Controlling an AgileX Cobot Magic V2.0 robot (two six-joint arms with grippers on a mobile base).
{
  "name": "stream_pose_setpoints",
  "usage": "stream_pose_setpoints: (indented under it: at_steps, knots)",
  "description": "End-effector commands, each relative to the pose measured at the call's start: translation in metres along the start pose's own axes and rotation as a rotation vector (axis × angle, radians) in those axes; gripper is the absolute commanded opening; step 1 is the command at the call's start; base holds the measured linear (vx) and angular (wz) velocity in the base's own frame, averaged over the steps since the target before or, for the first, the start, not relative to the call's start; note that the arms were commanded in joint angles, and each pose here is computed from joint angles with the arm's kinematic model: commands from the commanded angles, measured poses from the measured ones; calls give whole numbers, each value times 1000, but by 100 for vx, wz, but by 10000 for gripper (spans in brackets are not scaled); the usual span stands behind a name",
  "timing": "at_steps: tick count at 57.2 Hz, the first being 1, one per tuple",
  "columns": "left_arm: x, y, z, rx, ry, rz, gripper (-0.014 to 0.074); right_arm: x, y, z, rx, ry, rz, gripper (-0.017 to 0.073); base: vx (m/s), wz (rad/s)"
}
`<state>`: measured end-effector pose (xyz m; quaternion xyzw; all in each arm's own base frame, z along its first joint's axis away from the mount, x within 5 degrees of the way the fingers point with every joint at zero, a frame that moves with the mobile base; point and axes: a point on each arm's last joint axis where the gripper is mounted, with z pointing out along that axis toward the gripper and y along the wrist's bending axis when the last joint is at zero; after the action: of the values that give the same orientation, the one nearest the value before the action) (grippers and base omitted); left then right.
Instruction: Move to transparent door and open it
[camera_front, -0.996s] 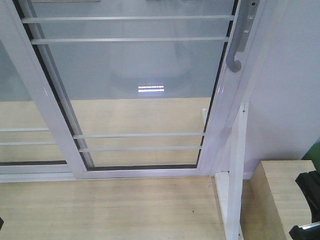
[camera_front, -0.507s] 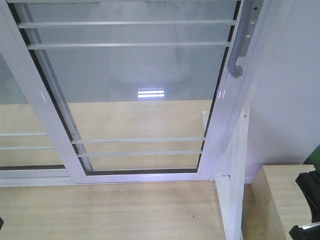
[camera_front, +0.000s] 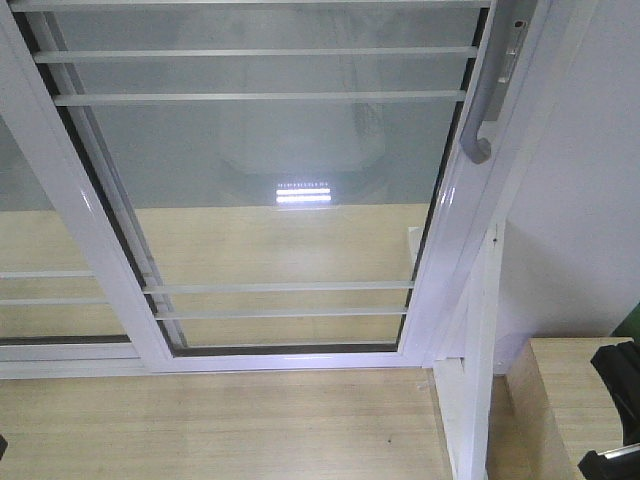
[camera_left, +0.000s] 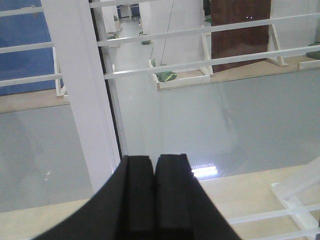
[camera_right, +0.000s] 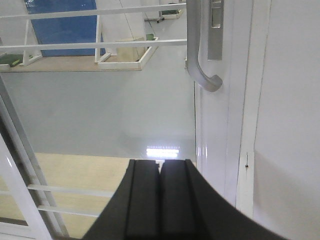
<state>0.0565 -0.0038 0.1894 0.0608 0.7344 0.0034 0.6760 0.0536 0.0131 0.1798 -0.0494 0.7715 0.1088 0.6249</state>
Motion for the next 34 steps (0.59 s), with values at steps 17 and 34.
stream_pose_setpoints:
  at_steps: [17, 34]
  knots:
    - [-5, 0, -1, -1, -93, -5, -6, -7, 0, -1, -6, -96, -4, -6, 4, 3]
    - [-5, 0, -1, -1, -93, -5, -6, -7, 0, -1, -6, -96, -4, -6, 0, 0]
